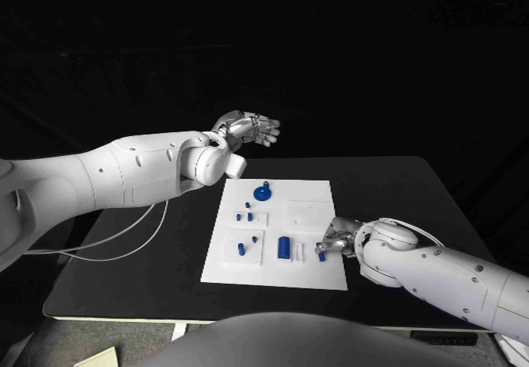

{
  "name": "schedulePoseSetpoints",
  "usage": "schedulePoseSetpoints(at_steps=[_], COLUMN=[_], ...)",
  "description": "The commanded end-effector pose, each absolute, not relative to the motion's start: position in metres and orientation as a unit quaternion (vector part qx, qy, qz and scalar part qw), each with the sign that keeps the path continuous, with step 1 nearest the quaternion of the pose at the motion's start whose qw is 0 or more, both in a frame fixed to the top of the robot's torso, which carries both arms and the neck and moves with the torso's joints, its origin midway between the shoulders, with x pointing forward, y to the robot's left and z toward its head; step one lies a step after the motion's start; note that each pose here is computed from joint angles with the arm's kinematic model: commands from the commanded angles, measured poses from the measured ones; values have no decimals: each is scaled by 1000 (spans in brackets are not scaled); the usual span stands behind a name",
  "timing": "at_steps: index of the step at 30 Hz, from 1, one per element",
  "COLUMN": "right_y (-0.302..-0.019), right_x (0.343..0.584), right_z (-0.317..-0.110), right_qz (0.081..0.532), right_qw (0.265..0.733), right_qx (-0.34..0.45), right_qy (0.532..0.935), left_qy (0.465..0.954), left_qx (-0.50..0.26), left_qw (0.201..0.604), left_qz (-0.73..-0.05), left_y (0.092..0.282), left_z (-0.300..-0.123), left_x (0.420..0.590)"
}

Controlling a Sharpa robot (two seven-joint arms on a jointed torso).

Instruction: Assemble the parts on the task board

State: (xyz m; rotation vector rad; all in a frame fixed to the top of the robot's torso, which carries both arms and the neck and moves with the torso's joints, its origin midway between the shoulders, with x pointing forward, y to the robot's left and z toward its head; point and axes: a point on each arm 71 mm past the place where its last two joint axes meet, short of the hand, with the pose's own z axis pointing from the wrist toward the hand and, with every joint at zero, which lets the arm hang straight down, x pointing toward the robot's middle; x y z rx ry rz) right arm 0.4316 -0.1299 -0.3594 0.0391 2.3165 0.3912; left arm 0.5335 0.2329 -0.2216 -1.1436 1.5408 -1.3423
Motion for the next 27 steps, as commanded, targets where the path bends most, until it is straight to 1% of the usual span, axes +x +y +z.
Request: schedulePoseSetpoints(at_steps=[1,9,18,22,27], right_y=[-122,-109,-109,-108,-104], right_x=[432,433,432,431,427], right_z=[-356,-357,-359,-357,-357], right_qz=[181,194,183,177,157], right_qw=[379,373,366,373,371], right_qx=[45,53,38,16,-30], right_qy=[906,906,912,911,915], left_qy=[606,606,606,606,606], left_qx=[-444,-444,-445,-445,-445], left_qw=[387,387,387,388,387], left_qz=[-534,-534,-534,-533,-534], left_y=[231,230,231,231,231], left_z=[-220,-220,-220,-220,-220], left_x=[533,533,533,533,533])
